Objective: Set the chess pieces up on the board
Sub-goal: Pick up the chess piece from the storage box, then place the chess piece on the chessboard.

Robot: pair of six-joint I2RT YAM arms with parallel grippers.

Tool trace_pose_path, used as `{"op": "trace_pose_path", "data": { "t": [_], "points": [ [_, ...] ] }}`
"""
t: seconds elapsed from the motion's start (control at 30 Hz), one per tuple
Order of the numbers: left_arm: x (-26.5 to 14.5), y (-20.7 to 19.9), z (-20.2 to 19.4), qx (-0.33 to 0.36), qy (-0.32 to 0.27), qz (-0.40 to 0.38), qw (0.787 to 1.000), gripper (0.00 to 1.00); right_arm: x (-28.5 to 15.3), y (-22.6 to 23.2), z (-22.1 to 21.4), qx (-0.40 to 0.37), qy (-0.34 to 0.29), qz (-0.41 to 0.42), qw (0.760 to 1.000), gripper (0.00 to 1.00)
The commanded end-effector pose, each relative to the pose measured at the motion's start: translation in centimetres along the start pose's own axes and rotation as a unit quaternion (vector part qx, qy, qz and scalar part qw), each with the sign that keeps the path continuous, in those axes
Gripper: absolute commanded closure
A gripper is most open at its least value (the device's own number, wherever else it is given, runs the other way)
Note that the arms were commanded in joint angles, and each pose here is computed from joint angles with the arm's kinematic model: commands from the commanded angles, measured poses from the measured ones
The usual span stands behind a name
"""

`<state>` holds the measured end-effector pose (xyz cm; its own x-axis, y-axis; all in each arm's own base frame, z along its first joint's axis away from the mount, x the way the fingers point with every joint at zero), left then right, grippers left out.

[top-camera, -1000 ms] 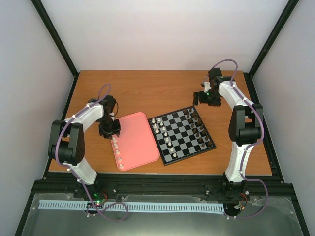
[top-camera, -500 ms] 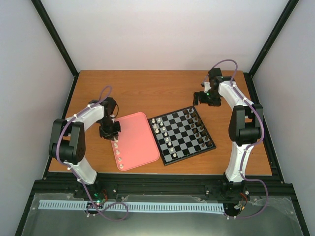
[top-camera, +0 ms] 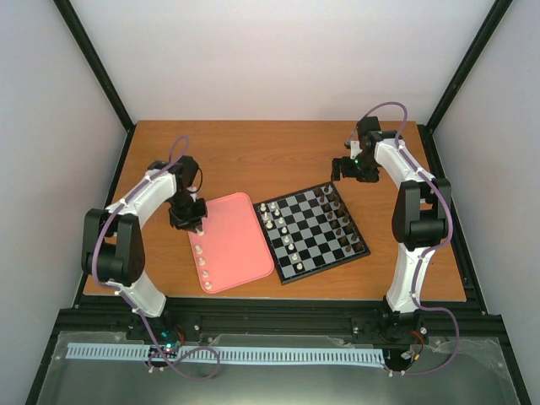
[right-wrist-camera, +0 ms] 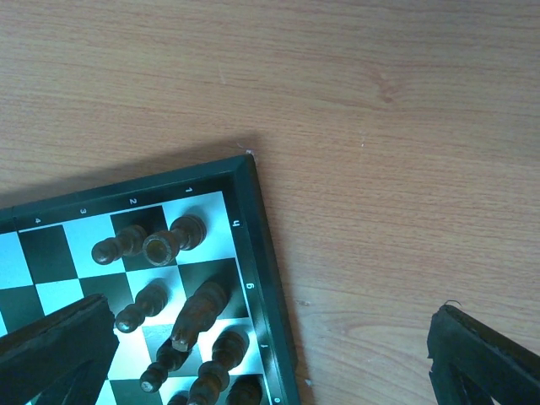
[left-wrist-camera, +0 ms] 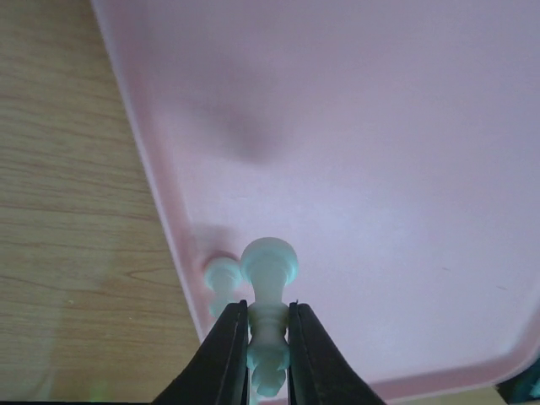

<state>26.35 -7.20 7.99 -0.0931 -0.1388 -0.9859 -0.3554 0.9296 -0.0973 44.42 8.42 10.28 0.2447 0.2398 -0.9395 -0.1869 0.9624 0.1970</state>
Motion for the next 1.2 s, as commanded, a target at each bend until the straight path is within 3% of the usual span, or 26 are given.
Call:
{"op": "trace_pose_path", "data": {
  "t": [0.0, 0.2, 0.47, 0.8, 1.17],
  "points": [
    [-4.7, -2.8, -1.2, 0.051, -0.026, -0.02, 0.998, 0.99, -0.2, -0.6, -0.1, 0.003, -0.001, -0.012, 1.0, 0.0],
    [-5.3, -8.7, -4.8, 0.125, -0.017, -0.035, 0.991, 0.99, -0.5, -0.8, -0.1, 0.005, -0.003, -0.02, 1.0, 0.0],
    [-2.4, -15.5, -8.2, 0.23, 0.004, -0.012, 0.973, 0.99, -0.9, -0.8, 0.1, 0.005, -0.005, -0.021, 1.0, 0.0],
    [0.2, -20.5, -6.5, 0.267, -0.004, -0.006, 0.964, 0.99, -0.7, -0.8, 0.0, 0.004, -0.003, -0.021, 1.0, 0.0],
    [1.3, -21.8, -5.4, 0.274, -0.007, 0.003, 0.962, 0.99, -0.5, -0.8, 0.0, 0.003, -0.001, -0.017, 1.0, 0.0]
  ]
}}
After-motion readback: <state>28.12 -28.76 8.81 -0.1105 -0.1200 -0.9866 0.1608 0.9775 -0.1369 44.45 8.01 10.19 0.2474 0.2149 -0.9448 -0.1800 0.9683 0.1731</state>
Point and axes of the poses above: each gripper's point midway between its finger pads, its own x axis out along the fingers, its own y axis along the line the jaws close on, z = x × y, the point moved 1 cm from there along -x, back along the fingers, and after that the axes turned 4 degrees about -x, right-handed, at the moved point
